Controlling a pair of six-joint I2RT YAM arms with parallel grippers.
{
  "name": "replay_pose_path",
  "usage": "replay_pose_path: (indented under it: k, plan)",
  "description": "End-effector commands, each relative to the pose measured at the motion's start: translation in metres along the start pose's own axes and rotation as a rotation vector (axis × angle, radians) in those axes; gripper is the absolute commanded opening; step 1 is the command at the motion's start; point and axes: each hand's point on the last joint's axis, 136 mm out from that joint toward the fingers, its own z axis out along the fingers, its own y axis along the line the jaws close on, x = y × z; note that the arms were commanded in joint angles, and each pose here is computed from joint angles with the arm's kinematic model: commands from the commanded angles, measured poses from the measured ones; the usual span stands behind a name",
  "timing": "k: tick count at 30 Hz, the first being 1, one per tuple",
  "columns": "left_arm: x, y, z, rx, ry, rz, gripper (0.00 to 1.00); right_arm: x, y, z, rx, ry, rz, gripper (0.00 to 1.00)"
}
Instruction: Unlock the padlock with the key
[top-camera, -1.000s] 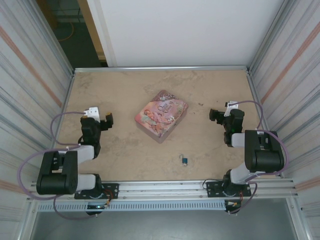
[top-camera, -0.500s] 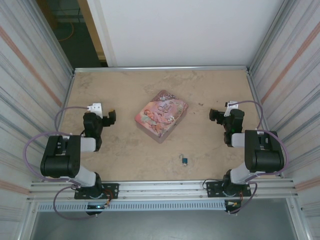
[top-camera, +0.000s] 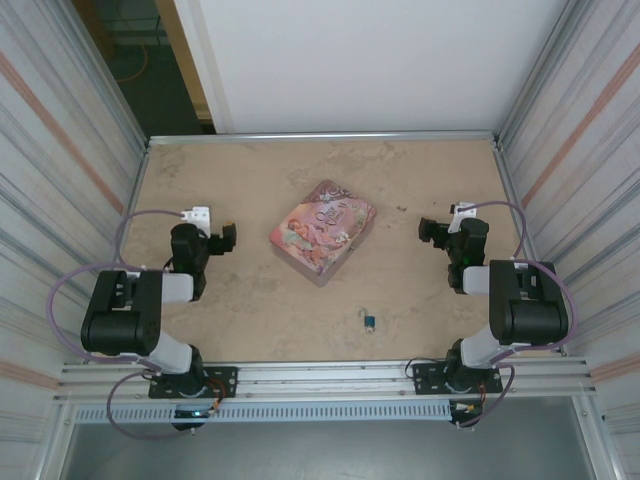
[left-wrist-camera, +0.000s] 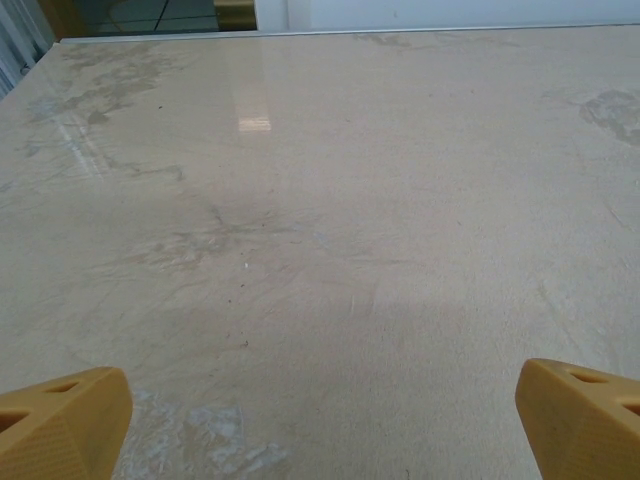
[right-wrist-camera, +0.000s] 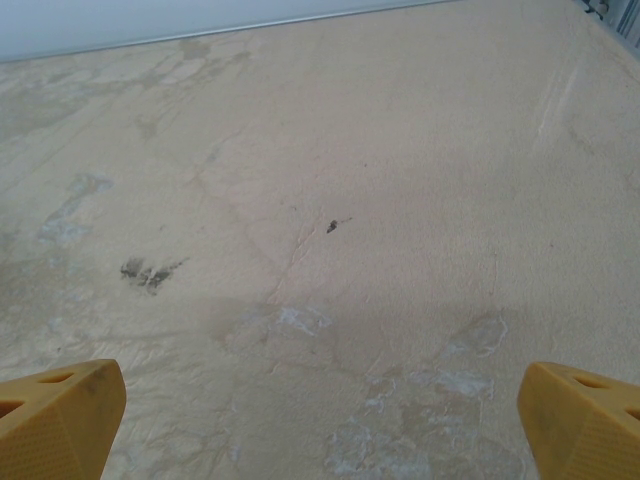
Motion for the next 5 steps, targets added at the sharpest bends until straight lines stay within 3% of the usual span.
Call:
replay_pose_path:
  k: [1,5]
  plan:
    - [-0.0065,0.0023,0.0024,-0.014,-0.012,0.023,0.99,0.002,0.0015,0.0015,0.0,0.01,-0.012,0.99]
    - [-0.0065,0.0019,0.0024,-0.012,-0.012,0.023,0.99,0.0008,0.0015,0.0012,0.0,0.006,-0.012,0.99]
